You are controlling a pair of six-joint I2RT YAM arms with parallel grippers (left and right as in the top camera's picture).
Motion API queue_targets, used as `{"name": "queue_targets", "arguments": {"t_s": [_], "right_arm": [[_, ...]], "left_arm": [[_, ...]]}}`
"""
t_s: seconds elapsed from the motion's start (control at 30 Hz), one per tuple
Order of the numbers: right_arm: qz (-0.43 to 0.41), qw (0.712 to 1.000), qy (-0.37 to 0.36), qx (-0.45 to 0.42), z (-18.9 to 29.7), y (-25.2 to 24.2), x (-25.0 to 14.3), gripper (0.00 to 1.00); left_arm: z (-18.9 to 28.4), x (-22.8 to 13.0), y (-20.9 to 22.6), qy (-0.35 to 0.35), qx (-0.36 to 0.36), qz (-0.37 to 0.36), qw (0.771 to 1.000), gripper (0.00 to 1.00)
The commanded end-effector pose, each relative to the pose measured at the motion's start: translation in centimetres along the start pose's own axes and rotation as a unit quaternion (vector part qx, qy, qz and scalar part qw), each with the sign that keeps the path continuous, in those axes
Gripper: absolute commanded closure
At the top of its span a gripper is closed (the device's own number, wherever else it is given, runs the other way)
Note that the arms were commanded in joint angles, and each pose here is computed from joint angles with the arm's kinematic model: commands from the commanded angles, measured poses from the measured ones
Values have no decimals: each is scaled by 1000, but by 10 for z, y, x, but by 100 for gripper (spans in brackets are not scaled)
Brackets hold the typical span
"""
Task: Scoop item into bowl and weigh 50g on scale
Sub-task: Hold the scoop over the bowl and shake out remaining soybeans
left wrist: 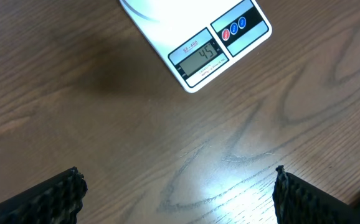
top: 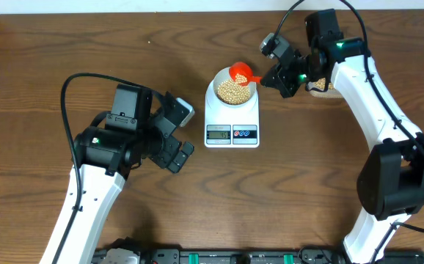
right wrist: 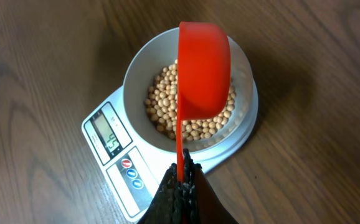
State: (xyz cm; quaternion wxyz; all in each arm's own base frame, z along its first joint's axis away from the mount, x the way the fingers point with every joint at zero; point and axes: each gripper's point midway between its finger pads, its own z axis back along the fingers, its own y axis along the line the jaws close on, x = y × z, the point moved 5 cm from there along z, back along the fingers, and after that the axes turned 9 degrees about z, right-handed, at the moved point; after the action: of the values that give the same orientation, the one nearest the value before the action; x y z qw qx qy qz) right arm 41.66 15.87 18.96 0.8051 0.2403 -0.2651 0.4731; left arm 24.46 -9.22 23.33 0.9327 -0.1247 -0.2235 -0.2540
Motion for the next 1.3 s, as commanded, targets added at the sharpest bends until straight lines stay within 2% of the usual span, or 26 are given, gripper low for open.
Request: {"name": "queue_targets", "arguments": {"t_s": [0.0, 0.73, 1.27], "right_arm": [[20, 1000, -9, -9, 10, 4, 12, 99], [49, 998, 29, -30, 9, 1, 3, 99], [81, 996, 20, -43, 4, 1, 13, 99]], "left_arm": [[-1, 0, 1, 3, 1, -8, 1000, 2], [-1, 0, 1, 3, 1, -8, 1000, 2], [-1, 0, 1, 3, 1, -8, 1000, 2]]}}
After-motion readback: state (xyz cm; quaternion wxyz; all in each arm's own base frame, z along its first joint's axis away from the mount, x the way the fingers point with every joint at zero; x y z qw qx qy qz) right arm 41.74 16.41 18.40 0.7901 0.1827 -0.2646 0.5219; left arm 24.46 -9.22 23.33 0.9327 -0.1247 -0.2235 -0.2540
